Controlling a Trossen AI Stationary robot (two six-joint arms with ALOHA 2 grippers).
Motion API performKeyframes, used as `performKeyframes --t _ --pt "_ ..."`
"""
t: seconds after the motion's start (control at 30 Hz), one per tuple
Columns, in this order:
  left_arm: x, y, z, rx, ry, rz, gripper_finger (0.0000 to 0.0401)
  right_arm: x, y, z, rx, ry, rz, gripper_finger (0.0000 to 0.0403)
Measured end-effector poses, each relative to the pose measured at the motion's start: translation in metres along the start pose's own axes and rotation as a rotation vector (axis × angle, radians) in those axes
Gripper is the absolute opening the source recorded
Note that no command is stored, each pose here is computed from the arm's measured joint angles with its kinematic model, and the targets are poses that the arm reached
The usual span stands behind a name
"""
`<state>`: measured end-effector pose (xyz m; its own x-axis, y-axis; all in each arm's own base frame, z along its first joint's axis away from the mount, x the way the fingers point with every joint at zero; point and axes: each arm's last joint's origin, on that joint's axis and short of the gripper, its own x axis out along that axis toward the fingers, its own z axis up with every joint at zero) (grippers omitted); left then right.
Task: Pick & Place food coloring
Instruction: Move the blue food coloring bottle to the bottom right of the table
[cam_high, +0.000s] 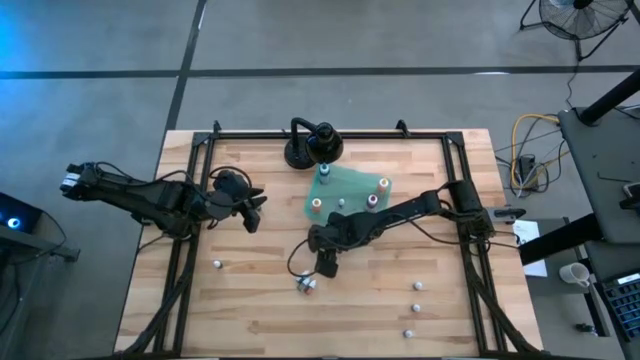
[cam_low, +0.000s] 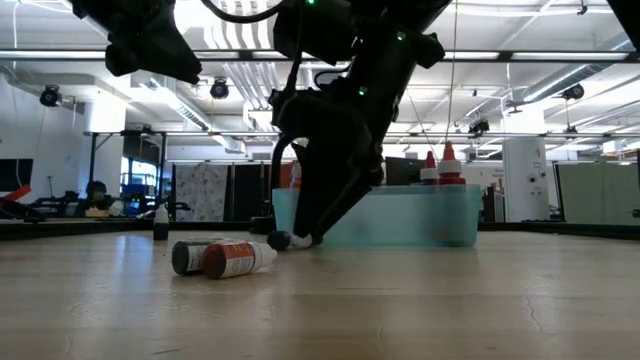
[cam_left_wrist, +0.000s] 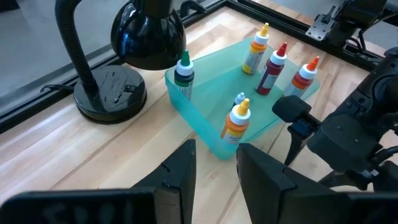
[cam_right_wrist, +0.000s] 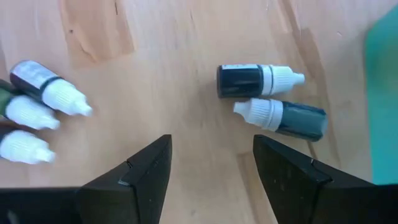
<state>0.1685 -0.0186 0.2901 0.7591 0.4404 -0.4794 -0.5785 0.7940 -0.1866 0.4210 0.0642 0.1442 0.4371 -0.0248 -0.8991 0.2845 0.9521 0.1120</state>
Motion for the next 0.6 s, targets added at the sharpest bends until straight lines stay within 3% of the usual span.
performKeyframes --t 0.17,0.27,0.6 --pt "0.0 0.0 0.0 0.0 0.0 0.0 0.009 -0.0018 -0.0017 0.0026 0.2 -0.01 0.001 0.0219" --pt "0.0 0.0 0.0 0.0 0.0 0.0 0.009 -0.0033 -0.0023 0.0032 0.241 -0.017 -0.009 0.0219" --pt "0.0 0.0 -0.0001 0.004 0.001 0.0 0.009 -0.008 -0.0042 -0.0011 -0.063 0.03 -0.021 0.0219"
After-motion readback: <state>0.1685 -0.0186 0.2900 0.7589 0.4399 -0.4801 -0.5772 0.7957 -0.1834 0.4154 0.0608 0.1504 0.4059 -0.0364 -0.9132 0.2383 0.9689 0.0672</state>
